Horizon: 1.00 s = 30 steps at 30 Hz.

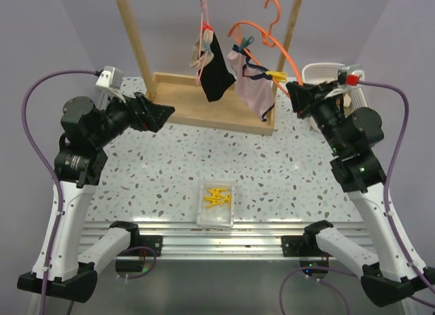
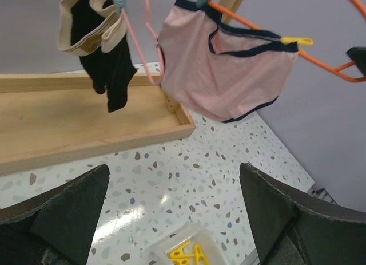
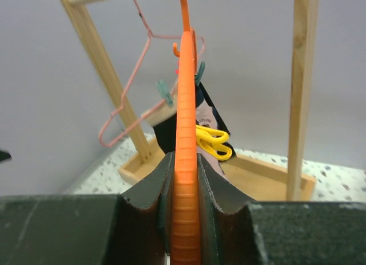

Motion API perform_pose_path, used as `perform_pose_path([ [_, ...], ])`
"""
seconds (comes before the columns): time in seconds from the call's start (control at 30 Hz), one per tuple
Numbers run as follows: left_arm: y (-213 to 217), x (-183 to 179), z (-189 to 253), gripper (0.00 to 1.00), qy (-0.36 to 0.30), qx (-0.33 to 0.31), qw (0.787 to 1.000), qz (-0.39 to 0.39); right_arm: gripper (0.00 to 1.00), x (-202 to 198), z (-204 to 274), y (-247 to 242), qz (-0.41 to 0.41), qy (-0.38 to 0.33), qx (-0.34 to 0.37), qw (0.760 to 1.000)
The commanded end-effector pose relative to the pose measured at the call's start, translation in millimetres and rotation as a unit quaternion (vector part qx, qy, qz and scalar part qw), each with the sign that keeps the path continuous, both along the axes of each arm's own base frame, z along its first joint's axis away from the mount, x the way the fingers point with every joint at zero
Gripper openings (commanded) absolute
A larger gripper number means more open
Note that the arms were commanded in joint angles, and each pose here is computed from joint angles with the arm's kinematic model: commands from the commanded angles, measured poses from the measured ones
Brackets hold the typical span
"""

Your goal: Remove the underwear clipped to the hanger

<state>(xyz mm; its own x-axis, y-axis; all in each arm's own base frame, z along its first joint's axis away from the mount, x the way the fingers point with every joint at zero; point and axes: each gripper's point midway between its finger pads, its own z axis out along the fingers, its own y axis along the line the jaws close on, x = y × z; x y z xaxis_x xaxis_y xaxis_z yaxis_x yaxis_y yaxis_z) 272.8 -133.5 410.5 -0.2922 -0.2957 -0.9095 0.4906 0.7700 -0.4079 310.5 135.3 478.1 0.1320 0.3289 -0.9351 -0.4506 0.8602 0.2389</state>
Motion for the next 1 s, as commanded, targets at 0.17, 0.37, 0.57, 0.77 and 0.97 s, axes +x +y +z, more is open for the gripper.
perform_pose_path([
  [0.17,-57.6,-36.6,44.8,1.0,-0.068,-0.037,0.976,-0.205,0.0,-86.5,-114.1,-24.9,0.039,0.189,-0.181,0.964],
  [0.37,-88.0,-68.3,40.9,1.0,-0.068,-0.05,0.936,-0.343,0.0,-162.9,-112.9,24.5,0.248,0.218,-0.122,0.936],
  [0.57,-96.9,-95.0,43.1,1.0,-0.09,-0.055,0.904,-0.414,0.0,-184.8,-106.7,58.4,0.384,0.267,-0.077,0.881],
  [0.77,-92.6,-99.3,50.3,1.0,-0.123,-0.026,0.909,-0.397,0.0,-192.6,-82.2,74.3,0.459,0.265,-0.043,0.847],
  [0.97,-86.5,-86.5,38.7,0.99,-0.119,0.01,0.928,-0.352,0.0,-200.0,-62.0,82.3,0.505,0.259,-0.021,0.823],
])
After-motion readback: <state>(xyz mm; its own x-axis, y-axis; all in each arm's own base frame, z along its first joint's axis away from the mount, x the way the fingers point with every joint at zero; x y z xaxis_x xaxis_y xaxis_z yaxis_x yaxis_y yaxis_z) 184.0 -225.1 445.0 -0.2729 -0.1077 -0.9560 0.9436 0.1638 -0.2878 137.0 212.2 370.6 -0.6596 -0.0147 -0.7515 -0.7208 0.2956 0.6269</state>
